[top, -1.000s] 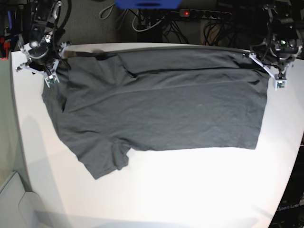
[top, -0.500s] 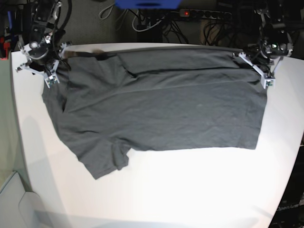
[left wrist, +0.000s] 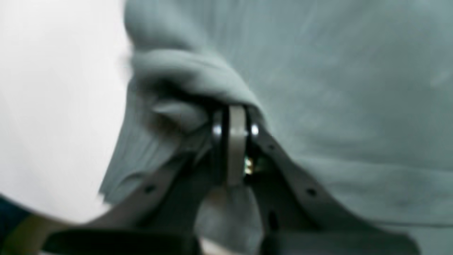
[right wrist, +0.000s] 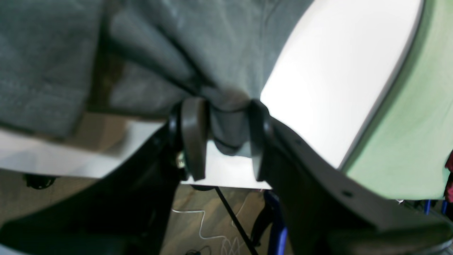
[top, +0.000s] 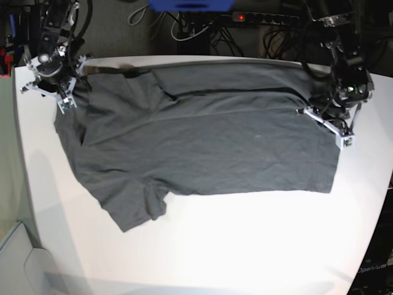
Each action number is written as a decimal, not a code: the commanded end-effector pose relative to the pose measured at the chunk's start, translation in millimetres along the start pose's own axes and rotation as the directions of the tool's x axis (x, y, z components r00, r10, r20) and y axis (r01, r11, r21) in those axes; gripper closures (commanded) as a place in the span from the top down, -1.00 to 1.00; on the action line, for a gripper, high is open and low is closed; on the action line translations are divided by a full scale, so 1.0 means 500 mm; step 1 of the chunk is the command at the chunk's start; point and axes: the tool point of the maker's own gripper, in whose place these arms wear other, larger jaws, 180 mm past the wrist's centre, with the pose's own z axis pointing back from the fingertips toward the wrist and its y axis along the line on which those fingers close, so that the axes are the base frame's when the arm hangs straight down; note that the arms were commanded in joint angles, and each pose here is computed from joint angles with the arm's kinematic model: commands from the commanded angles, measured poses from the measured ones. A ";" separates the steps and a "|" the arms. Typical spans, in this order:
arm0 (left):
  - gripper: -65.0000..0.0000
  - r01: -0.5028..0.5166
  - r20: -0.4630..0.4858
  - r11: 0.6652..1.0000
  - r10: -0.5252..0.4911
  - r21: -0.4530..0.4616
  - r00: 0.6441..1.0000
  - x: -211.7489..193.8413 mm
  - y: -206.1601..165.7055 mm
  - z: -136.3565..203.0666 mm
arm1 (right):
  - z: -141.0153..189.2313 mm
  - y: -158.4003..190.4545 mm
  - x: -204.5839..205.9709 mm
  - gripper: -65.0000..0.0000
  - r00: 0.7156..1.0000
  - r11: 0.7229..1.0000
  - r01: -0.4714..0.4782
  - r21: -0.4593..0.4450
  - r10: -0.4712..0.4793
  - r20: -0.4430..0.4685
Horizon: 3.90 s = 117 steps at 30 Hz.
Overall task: Layout the t-shirt on the table in an organized manner, then fold the t-shirt properly
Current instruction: 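Adjust the grasp on the folded edge with both grippers, then move both grippers to the hem and grasp the hem edge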
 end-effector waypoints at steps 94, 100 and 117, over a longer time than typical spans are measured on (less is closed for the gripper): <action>0.99 0.057 0.167 0.991 -0.077 0.120 0.983 0.296 0.114 -0.012 | -0.101 -0.207 0.461 -0.15 0.955 0.986 0.143 0.084 -0.160 0.250; 1.00 0.026 0.154 0.995 -0.040 0.093 0.987 0.325 0.111 -0.036 | -0.136 -0.184 0.487 -0.15 0.954 0.972 0.152 0.180 -0.192 0.232; 1.00 0.017 0.210 0.996 -0.034 0.084 0.977 0.348 0.105 -0.040 | -0.154 -0.197 0.449 0.12 0.953 0.974 0.155 0.167 -0.192 0.236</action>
